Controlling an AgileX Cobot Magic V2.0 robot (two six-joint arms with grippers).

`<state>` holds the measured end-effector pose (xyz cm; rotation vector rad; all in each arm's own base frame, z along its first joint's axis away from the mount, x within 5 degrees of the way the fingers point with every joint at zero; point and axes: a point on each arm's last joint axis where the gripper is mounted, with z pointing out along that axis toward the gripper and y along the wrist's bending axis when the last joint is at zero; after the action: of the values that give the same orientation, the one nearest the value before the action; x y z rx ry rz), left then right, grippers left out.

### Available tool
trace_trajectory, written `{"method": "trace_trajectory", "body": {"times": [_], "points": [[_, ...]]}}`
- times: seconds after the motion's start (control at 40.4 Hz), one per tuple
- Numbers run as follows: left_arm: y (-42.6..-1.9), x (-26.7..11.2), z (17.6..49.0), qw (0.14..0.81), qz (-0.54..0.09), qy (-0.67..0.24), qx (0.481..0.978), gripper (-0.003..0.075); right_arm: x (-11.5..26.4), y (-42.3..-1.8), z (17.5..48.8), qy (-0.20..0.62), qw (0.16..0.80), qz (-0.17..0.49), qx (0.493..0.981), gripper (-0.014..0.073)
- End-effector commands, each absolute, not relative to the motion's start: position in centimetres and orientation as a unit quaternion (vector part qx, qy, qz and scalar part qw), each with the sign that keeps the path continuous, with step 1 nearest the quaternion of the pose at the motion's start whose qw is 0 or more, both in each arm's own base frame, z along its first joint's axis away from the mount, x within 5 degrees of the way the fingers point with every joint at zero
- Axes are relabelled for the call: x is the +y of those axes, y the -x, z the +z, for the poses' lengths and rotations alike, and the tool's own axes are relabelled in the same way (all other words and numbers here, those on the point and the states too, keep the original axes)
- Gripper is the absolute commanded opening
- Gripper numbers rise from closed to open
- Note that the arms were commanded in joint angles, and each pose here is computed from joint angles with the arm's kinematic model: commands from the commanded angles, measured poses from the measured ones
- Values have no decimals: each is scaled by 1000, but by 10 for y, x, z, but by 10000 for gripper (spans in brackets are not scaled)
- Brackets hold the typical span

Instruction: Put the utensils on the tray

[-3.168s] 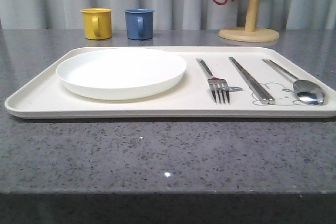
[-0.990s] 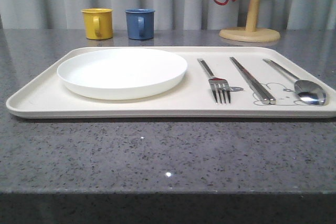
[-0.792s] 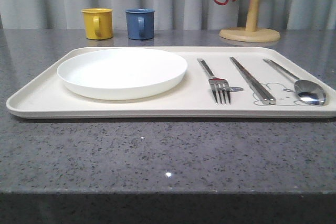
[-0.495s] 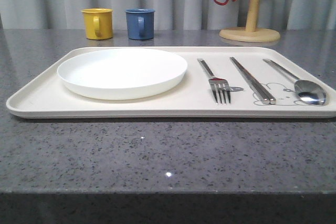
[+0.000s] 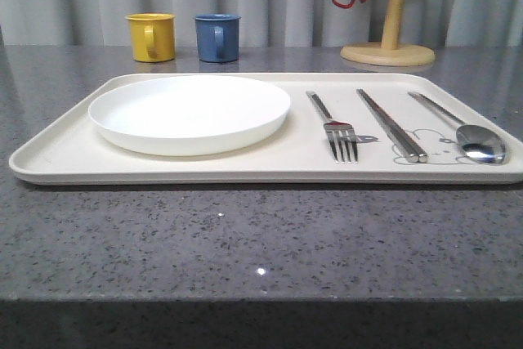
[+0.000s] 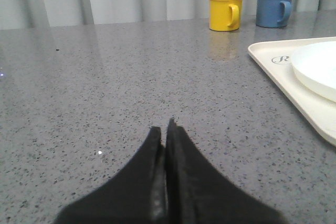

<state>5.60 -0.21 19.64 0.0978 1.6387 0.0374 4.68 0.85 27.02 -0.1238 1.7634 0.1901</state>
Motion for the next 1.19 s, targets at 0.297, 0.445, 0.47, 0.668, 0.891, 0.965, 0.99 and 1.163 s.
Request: {"method": "trace_trajectory", "body": {"times": [0.297, 0.445, 0.47, 0.668, 0.891, 0.965, 0.99, 1.163], "points": [[-54, -2, 207, 722, 14, -34, 691, -18, -1, -55, 189, -46, 668, 25, 742, -69], [-54, -2, 207, 723, 14, -34, 690, -18, -1, -54, 184, -37, 653, 15, 756, -69], [-54, -2, 207, 723, 14, -34, 690, -18, -1, -54, 185, -37, 654, 15, 756, -69], [-54, -2, 207, 723, 14, -34, 690, -18, -1, -55, 184, -38, 653, 16, 756, -69], [-54, -2, 207, 723, 14, -34, 690, -18, -1, -55, 184, -38, 653, 16, 756, -69], [-54, -2, 207, 723, 14, -34, 690, -18, -1, -55, 184, -38, 653, 16, 756, -69], [-54, -2, 207, 723, 14, -34, 690, -18, -1, -55, 184, -38, 653, 16, 756, -69], [-54, -2, 207, 723, 14, -34, 690, -18, -1, -55, 184, -38, 653, 16, 756, -69]]}}
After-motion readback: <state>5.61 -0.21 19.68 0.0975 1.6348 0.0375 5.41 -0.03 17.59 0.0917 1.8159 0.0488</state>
